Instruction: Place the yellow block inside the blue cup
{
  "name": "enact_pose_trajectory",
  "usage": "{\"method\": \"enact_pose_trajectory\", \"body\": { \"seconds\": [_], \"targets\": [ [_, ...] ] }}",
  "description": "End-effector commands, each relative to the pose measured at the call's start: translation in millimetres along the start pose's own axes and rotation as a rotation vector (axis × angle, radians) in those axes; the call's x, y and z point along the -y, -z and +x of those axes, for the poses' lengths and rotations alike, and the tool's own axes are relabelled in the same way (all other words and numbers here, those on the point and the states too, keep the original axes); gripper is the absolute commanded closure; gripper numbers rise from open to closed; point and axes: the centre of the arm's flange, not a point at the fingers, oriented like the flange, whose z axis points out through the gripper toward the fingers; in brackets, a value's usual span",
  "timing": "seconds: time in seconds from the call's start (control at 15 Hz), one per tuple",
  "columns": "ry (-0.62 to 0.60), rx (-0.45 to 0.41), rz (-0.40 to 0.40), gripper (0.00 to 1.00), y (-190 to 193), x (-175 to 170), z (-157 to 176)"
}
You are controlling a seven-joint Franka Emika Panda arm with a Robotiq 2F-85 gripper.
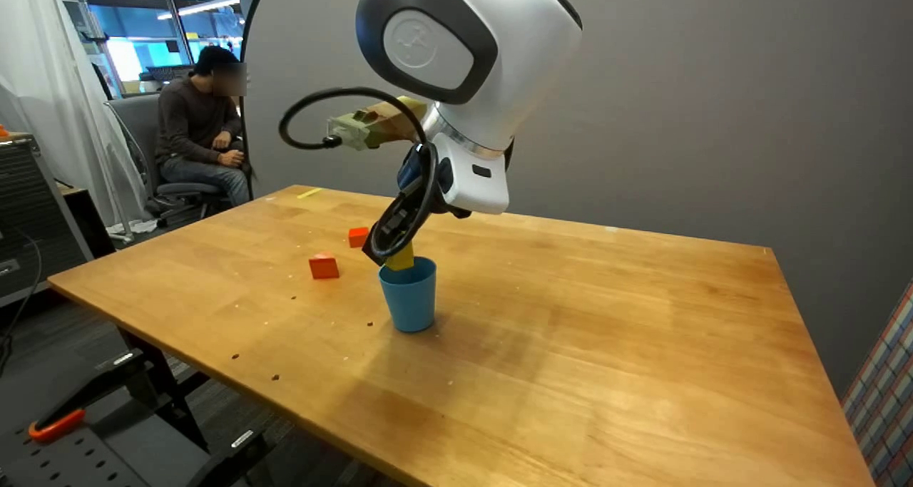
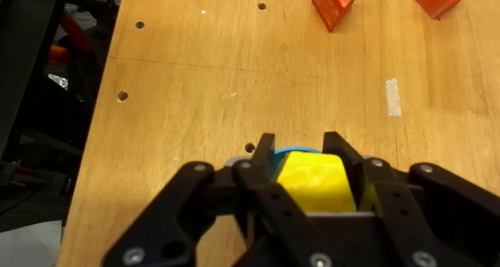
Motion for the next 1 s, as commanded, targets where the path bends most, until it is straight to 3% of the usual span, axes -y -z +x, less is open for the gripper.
{"method": "enact_pose_trajectory", "body": {
  "seconds": [0.0,0.27,0.6,0.93],
  "targets": [
    [0.020,-0.020,0.020,0.30,3.1,-7.0,-8.9],
    [0.076,-0.082,-0.014,0.00,11.4,2.7,-22.8],
    [0.263,-0.236,-0.198,0.00,29.2,26.4,-85.5],
    [0.465,-0.371,-0.433,0.00,41.7,40.6,-182.4]
  ]
}}
